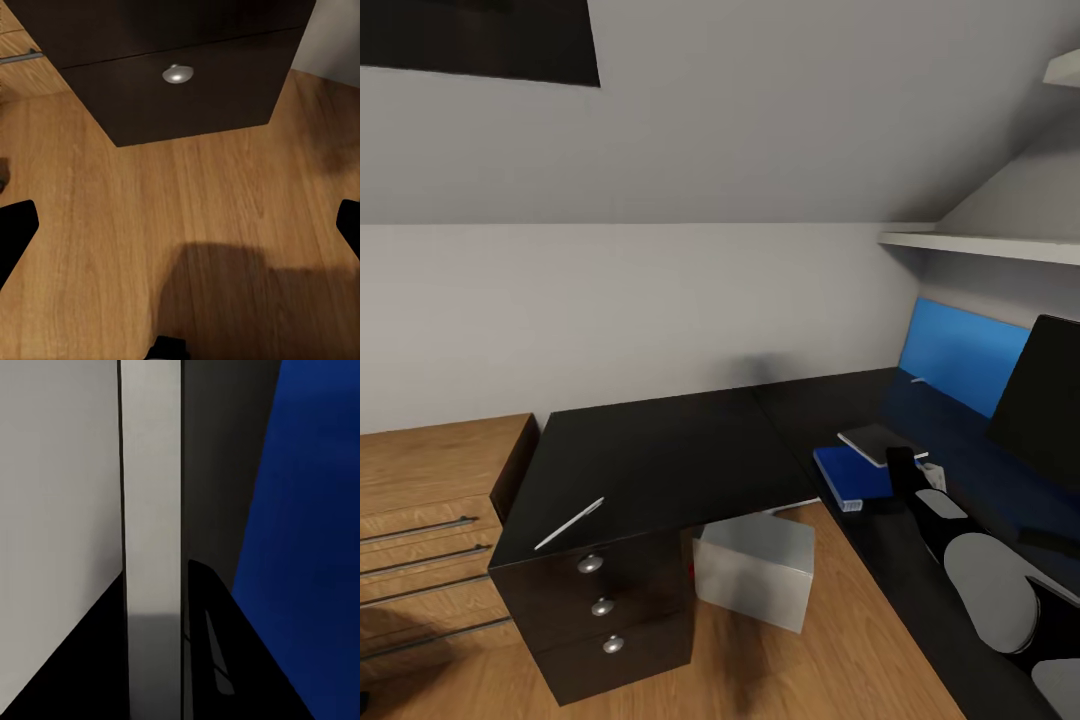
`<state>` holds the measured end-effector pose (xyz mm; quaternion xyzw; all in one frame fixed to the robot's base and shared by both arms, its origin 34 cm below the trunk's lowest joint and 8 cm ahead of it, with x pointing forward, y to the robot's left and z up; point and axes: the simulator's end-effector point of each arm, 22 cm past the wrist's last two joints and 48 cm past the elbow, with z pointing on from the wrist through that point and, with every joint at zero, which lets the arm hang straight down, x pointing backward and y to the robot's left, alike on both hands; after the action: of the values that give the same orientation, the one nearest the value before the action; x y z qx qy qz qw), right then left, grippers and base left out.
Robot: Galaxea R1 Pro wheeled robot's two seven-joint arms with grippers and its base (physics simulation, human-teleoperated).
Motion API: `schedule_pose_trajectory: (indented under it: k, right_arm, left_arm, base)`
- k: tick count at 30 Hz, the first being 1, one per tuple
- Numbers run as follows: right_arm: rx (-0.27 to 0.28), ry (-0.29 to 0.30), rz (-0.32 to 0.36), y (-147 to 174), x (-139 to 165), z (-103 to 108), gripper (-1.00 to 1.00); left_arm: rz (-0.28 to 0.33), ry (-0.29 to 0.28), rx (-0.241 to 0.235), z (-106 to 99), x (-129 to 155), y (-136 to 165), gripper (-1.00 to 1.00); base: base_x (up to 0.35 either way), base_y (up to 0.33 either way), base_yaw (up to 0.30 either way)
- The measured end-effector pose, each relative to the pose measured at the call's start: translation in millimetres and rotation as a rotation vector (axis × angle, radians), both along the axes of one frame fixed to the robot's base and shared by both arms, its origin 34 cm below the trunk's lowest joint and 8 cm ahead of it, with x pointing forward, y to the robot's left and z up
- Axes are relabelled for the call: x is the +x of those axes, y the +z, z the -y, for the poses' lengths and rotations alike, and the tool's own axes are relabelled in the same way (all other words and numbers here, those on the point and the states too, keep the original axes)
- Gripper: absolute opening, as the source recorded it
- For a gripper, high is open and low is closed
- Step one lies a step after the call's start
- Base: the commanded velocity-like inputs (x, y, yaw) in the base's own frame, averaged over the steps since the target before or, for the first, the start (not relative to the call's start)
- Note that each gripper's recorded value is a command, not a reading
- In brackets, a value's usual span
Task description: In the bedroom, organize the workspace by keeping the computer under the desk, ensuring the monitor is on the desk, placing the keyboard on the desk next to the monitor, placing the mouse on the desk next to the keyboard, moving the folder from the swivel chair onto the desk next to the mouse, stacking the notebook on top of the folder with the pen on top of the notebook, and positioning the swivel chair next to the desk.
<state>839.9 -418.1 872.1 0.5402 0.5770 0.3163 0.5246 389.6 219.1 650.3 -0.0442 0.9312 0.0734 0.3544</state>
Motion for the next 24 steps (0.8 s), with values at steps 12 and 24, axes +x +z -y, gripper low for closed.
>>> schedule_pose_trajectory:
  k: [12,24]
  right_arm:
    - [0.001,0.000,-0.001,-0.3,-0.2,0.3,-1.00]
    - [-0.001,-0.003,-0.004,-0.7,-0.4,0.9,-1.00]
  left_arm:
    - [-0.001,-0.002,-0.006,3.0,-0.4,0.5,1.00]
    - [-0.001,0.000,-0.004,1.8,-0.5,0.2,1.00]
  base:
    - [0.001,0.000,0.000]
    - [0.000,0.000,0.000]
